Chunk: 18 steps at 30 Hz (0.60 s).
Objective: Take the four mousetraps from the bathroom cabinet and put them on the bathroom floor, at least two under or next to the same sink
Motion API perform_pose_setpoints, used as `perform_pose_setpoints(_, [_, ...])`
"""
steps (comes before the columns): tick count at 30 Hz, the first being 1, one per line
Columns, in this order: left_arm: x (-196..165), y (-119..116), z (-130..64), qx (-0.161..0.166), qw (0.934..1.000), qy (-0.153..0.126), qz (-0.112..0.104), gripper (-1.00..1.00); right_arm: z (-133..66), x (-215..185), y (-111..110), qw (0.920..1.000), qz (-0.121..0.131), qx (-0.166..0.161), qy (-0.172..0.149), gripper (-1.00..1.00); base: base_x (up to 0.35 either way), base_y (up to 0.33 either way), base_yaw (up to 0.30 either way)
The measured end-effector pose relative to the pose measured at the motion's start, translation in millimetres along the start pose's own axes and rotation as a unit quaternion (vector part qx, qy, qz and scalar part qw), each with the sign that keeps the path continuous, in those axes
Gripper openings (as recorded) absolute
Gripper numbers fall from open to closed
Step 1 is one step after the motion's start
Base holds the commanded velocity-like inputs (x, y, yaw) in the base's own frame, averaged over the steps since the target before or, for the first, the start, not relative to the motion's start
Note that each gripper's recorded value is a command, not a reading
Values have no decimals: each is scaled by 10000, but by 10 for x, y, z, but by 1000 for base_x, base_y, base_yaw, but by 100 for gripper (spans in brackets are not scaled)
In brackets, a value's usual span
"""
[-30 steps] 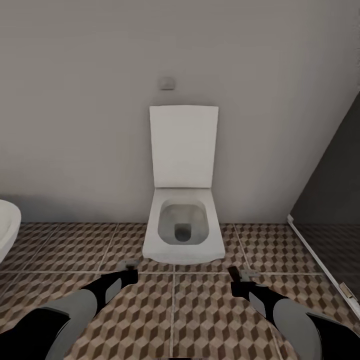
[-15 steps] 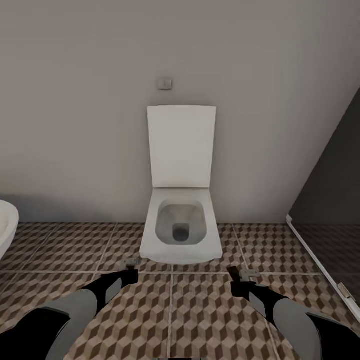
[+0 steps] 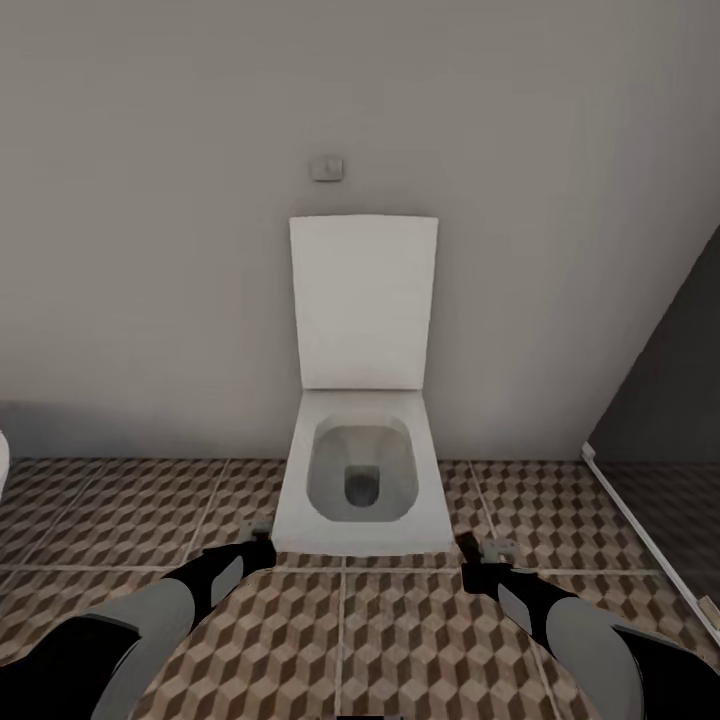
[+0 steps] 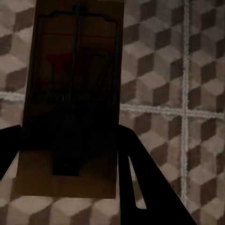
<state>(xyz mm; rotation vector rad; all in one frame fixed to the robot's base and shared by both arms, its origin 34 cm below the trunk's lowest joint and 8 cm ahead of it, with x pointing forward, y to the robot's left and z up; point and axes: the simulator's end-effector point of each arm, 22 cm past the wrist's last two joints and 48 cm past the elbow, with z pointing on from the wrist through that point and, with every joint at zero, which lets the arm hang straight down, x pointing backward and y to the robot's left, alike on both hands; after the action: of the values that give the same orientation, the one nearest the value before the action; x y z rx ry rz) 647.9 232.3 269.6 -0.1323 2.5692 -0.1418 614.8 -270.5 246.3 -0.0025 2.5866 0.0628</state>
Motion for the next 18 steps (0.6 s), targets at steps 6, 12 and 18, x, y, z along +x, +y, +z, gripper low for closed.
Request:
perform_pose_setpoints(6, [-1,-6,0,4,10000,-3,5,-100,-1,-1,-8,10000,0,5,-2,-100,319,0,0])
perform_pose_setpoints(12, [-1,-7,0,4,10000,-3,6,-100,-1,-1,-10,10000,-6,5,-1,-100,314,0,0])
perform_pose_setpoints(18, [-3,-7,1,4,10000,-8,10,-100,-1,-6,-10,10000,-14,3,-6,-100,295,0,0])
